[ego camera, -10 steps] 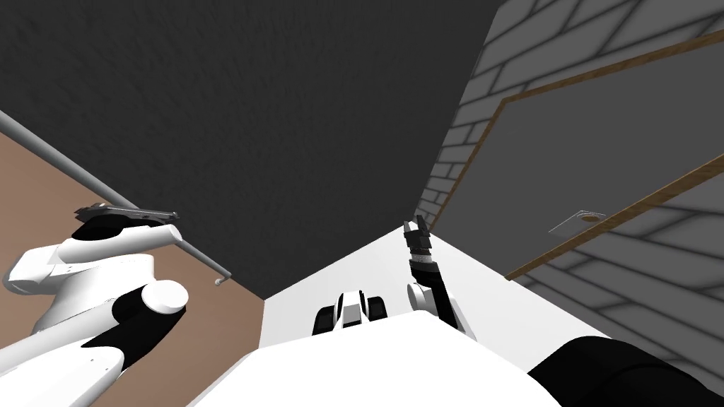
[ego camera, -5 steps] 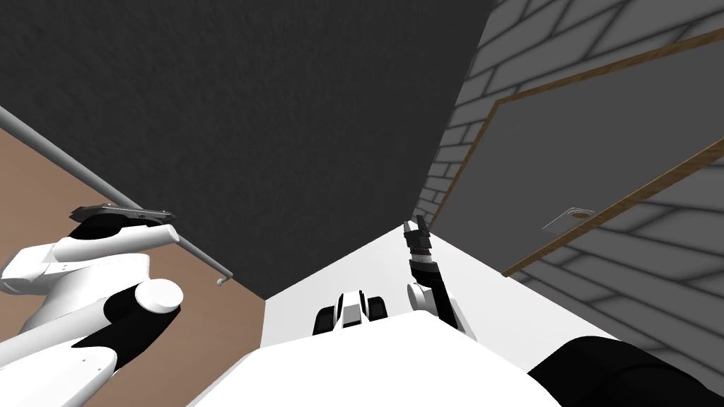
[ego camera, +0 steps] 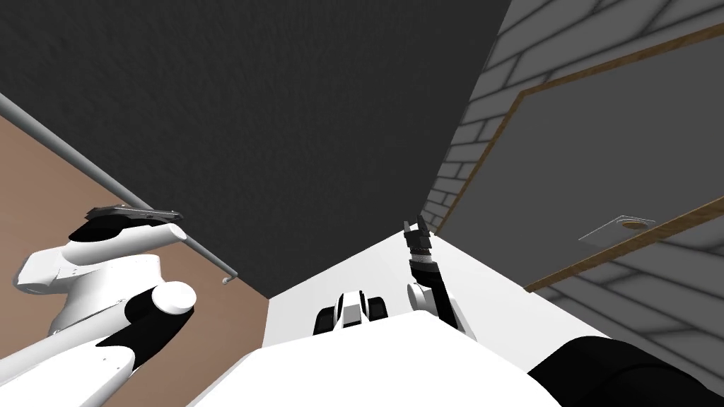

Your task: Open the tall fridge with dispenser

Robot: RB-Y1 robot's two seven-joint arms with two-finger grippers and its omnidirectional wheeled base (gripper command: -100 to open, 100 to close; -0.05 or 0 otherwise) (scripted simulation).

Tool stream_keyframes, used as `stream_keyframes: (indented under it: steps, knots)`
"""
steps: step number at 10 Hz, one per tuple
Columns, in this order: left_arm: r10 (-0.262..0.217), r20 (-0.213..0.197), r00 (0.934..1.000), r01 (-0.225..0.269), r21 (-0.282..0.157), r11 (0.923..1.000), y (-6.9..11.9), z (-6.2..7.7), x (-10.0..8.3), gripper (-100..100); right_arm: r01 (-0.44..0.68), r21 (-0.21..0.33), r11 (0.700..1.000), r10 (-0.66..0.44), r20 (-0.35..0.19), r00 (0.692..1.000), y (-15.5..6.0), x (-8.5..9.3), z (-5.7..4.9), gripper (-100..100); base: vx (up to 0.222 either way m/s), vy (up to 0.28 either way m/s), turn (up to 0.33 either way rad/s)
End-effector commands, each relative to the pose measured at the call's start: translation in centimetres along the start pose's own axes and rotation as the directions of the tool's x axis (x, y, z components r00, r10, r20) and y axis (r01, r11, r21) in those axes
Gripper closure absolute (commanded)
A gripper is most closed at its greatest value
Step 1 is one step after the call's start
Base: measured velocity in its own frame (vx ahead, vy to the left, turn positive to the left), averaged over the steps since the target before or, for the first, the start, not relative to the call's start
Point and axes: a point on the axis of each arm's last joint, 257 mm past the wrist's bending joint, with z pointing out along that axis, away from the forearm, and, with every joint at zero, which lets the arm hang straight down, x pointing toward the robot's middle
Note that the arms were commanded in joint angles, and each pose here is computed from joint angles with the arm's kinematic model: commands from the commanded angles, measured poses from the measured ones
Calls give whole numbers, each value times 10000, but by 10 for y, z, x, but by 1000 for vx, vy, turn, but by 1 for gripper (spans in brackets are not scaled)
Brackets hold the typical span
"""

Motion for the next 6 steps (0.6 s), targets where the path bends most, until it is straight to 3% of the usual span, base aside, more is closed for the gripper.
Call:
stream_keyframes:
  steps: [1,2,3,4,5,6]
  knots:
    - [248,12,9997,-248,-158,9996,6,-6,0,100,0,0,10000,0,0,10000,0,0,0,0,32,-11,15]
    - [46,99,9999,-41,-511,9987,22,-13,-5,100,-1,-1,10000,1,-1,10000,0,0,0,0,78,0,129]
    - [156,-118,9998,-160,-331,9993,12,-14,5,100,0,0,10000,0,0,10000,0,0,0,0,79,-12,97]
    - [207,-120,9997,-210,-330,9992,12,-14,5,100,0,0,10000,0,0,10000,0,0,0,0,29,-10,33]
    - [37,-74,10000,-42,-675,9977,27,-22,1,100,-1,-1,10000,1,-1,10000,0,0,0,0,57,3,120]
    - [127,-284,9995,-141,-517,9986,18,-23,11,100,0,0,10000,0,0,10000,0,0,0,0,66,-5,107]
